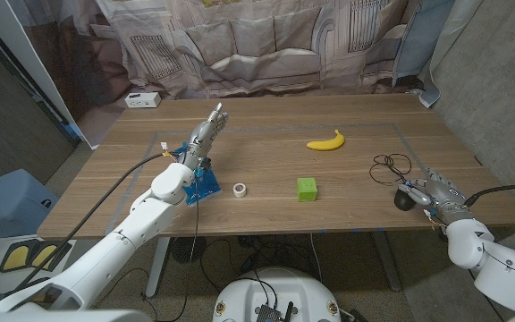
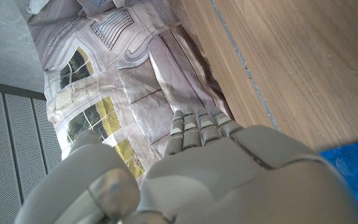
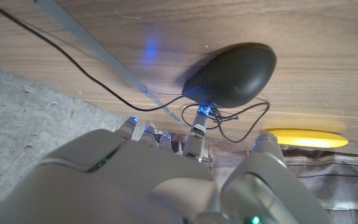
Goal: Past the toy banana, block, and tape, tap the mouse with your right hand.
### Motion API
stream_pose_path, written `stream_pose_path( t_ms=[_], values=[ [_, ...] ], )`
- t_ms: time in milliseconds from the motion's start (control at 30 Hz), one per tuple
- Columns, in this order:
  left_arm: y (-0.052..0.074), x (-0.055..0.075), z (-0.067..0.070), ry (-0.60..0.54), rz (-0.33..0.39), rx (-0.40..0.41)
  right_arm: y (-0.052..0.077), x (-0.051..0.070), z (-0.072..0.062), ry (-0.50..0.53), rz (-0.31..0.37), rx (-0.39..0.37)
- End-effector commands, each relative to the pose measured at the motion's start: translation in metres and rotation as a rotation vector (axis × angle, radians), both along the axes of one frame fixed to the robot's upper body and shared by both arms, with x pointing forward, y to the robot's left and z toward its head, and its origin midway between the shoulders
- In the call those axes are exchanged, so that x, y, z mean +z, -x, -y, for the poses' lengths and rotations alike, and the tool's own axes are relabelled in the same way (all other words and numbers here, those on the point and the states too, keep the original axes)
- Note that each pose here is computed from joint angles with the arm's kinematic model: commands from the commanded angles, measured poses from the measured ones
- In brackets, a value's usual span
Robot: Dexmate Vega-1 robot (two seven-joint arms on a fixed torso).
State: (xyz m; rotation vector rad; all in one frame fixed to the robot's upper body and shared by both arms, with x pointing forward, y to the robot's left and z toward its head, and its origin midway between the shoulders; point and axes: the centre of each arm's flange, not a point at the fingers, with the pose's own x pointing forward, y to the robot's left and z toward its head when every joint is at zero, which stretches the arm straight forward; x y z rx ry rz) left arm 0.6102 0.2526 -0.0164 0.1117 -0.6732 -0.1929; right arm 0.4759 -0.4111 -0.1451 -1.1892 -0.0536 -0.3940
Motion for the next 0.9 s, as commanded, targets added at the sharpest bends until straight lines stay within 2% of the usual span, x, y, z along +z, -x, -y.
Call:
stream_pose_path(
  t_ms=[33, 367, 900],
  values=[
    [-0.0008, -0.0025, 0.0010, 0.005, -0.008, 0.003, -0.0025, -0.0027, 0.0002, 0.008, -0.023, -0.009],
    [0.0004, -0.0032, 0.0011, 0.008, -0.008, 0.005, -0.0011, -0.0014, 0.0003, 0.009, -0.014, -0.013],
    [0.0000, -0.0025, -0.0005, 0.018, 0.000, 0.002, 0.0010, 0.0071, -0.0010, 0.024, 0.020, -0.013]
  ],
)
